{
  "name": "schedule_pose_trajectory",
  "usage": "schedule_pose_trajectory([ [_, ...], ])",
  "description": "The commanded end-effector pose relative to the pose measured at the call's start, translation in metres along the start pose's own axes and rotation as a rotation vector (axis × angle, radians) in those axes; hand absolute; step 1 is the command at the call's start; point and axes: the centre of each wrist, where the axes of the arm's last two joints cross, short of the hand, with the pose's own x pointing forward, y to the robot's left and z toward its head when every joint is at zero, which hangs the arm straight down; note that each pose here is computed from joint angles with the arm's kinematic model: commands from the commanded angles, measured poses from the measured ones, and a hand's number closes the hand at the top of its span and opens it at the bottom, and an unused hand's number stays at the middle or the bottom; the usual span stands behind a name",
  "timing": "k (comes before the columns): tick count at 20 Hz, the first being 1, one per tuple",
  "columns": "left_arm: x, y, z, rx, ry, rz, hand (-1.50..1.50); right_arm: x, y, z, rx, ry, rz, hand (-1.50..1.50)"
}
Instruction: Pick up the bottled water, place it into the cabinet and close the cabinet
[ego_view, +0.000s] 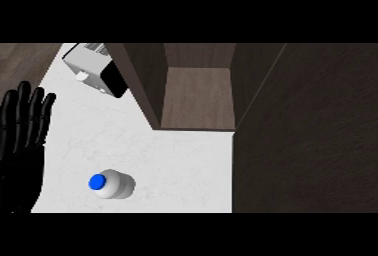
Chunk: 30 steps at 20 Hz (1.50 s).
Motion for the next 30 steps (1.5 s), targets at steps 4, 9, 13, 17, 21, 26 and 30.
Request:
schedule_pose_trajectory([
  [4, 0.029, -0.02, 0.028, -0.135, -0.008, 0.131, -1.5, 0.024, -0.006, 0.025, 0.006, 0.009, 0.043, -1.5],
  [9, 0.036, -0.047, 0.069, -0.256, 0.265, 0.42, -1.5, 0.029, 0.015, 0.039, 0.148, 0.121, -0.174, -1.5],
  [13, 0.079, -0.042, 0.087, -0.259, 0.297, 0.445, -1.5, 0.061, 0.0, 0.057, 0.169, 0.139, -0.181, -1.5],
  [17, 0.12, -0.038, 0.1, -0.242, 0.288, 0.457, -1.5, 0.074, -0.013, 0.064, 0.156, 0.123, -0.186, -1.5],
  [21, 0.133, -0.038, 0.104, -0.218, 0.301, 0.462, -1.5, 0.077, -0.011, 0.069, 0.166, 0.133, -0.189, -1.5],
  [26, 0.132, -0.032, 0.111, -0.247, 0.312, 0.442, -1.5, 0.089, -0.018, 0.071, 0.154, 0.153, -0.193, -1.5],
  [30, 0.134, -0.035, 0.114, -0.231, 0.315, 0.433, -1.5, 0.092, -0.013, 0.074, 0.158, 0.14, -0.193, -1.5],
])
